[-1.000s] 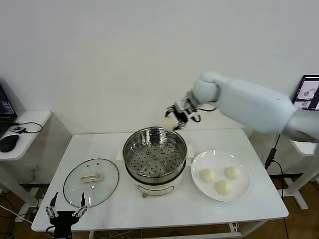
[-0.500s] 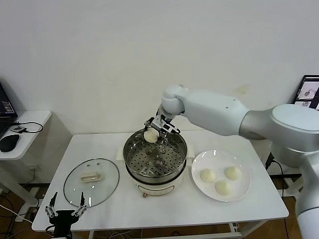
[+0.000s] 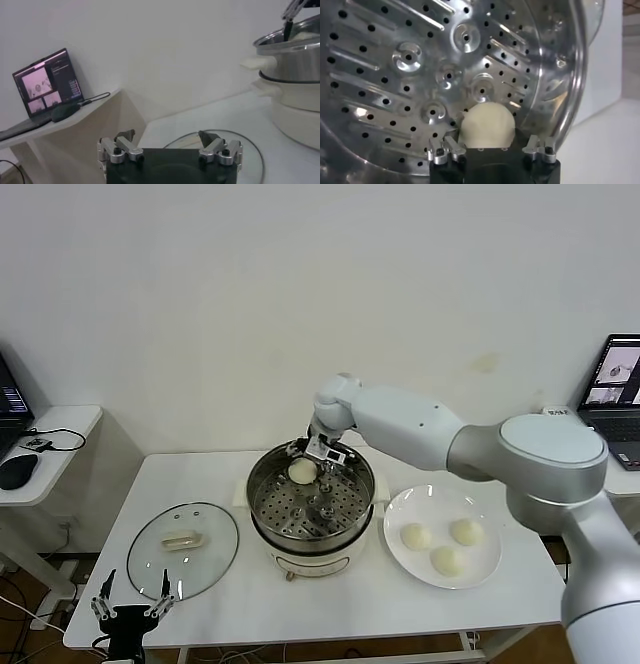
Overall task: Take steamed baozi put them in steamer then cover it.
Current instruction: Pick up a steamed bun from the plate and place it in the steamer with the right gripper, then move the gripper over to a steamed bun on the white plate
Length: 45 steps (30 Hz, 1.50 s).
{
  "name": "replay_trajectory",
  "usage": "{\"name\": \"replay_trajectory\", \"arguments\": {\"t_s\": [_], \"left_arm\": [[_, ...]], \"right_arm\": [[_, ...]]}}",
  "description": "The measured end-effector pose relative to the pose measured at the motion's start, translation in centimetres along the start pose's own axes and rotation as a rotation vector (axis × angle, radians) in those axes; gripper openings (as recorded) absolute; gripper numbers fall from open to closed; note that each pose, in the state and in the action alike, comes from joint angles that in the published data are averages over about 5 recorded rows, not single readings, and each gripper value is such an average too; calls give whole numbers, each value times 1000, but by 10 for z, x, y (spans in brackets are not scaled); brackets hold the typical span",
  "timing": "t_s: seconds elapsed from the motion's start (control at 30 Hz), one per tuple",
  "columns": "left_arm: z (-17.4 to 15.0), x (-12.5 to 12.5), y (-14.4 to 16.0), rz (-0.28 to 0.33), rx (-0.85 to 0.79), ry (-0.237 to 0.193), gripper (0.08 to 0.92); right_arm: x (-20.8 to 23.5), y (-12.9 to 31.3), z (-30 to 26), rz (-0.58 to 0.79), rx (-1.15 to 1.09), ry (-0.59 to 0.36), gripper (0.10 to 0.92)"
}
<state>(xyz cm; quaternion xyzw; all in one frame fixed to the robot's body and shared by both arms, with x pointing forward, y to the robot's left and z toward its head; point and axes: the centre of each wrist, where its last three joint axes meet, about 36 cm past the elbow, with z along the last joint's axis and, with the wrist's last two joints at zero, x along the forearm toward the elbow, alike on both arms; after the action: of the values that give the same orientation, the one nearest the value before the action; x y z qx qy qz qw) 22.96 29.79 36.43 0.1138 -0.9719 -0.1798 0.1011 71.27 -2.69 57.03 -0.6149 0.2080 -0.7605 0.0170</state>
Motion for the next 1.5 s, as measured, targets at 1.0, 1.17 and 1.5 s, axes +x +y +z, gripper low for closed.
{"name": "replay_trajectory", "arguments": {"t_s": [1.0, 1.17, 1.5], "left_arm": [[-11, 3, 7, 27, -19, -24, 823], [-10, 4, 5, 33, -21, -21, 823], [-8, 6, 6, 30, -25, -14, 823]], "right_arm": [[178, 168, -7, 63, -798, 120, 823], [181, 224, -20, 36, -903, 132, 822], [149, 288, -45, -28, -1008, 139, 823]]}}
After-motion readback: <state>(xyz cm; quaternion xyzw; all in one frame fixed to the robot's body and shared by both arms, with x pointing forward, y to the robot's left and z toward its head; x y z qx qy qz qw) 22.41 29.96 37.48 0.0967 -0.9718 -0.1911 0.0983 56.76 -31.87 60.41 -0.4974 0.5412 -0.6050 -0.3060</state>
